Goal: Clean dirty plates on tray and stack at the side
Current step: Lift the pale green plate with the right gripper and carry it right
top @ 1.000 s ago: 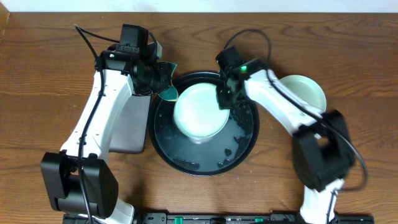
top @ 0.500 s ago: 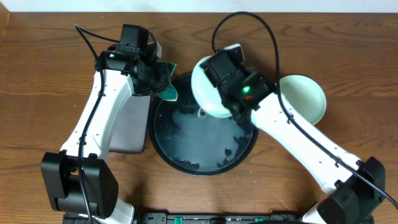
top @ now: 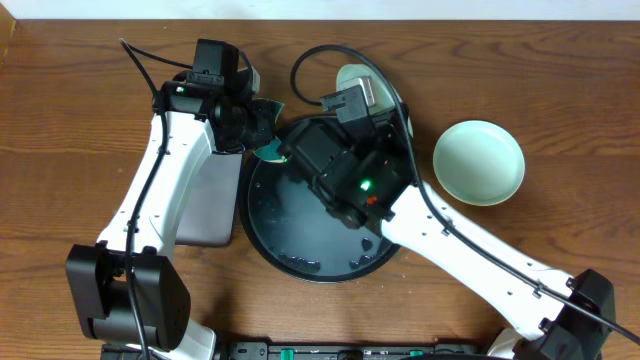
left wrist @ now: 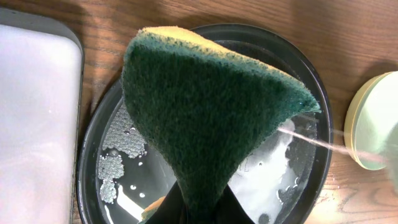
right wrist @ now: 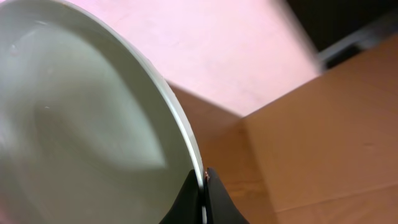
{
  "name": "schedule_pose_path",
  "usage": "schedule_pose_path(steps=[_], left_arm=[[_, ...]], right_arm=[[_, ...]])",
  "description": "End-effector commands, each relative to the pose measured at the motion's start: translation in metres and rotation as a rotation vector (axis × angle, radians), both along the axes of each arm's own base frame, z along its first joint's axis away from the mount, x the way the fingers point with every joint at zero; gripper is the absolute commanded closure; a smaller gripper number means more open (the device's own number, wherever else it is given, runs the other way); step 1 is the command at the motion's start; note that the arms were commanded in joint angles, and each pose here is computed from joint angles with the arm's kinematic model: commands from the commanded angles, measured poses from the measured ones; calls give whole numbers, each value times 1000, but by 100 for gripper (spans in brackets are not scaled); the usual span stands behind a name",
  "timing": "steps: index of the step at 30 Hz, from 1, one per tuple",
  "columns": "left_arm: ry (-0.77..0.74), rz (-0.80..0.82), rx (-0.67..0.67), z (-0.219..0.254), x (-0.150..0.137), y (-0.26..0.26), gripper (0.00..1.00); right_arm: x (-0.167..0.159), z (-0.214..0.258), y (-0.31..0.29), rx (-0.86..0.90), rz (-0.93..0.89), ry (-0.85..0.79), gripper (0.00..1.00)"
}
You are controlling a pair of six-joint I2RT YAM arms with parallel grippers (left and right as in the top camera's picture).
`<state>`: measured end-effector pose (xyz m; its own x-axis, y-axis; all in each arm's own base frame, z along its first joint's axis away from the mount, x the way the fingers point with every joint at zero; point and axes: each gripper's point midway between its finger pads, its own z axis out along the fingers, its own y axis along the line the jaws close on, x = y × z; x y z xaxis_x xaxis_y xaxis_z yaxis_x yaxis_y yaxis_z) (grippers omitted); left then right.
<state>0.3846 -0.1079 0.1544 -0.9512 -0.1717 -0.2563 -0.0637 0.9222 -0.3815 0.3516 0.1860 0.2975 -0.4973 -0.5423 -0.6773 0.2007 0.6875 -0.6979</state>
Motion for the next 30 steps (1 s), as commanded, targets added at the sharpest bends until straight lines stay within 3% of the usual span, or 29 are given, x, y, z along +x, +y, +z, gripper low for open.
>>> schedule_pose_path(steps=[1, 11, 15, 19, 25, 30], left_arm=[[-4, -6, 17, -1, 1, 3, 92], [0, -6, 17, -1, 0, 3, 92], [0, -6, 17, -1, 0, 3, 92], [0, -6, 17, -1, 0, 3, 92], [0, -6, 17, -1, 0, 3, 92], [0, -6, 17, -1, 0, 3, 92]], right_arm=[[-18, 49, -13, -98, -88, -192, 99], [-29, 68, -14, -54, -87, -253, 99], [-24, 57, -10, -11, -47, -192, 99], [-7, 9, -1, 126, 63, 44, 99], [13, -70, -6, 487, 110, 392, 99], [26, -101, -30, 785, 95, 582, 99]])
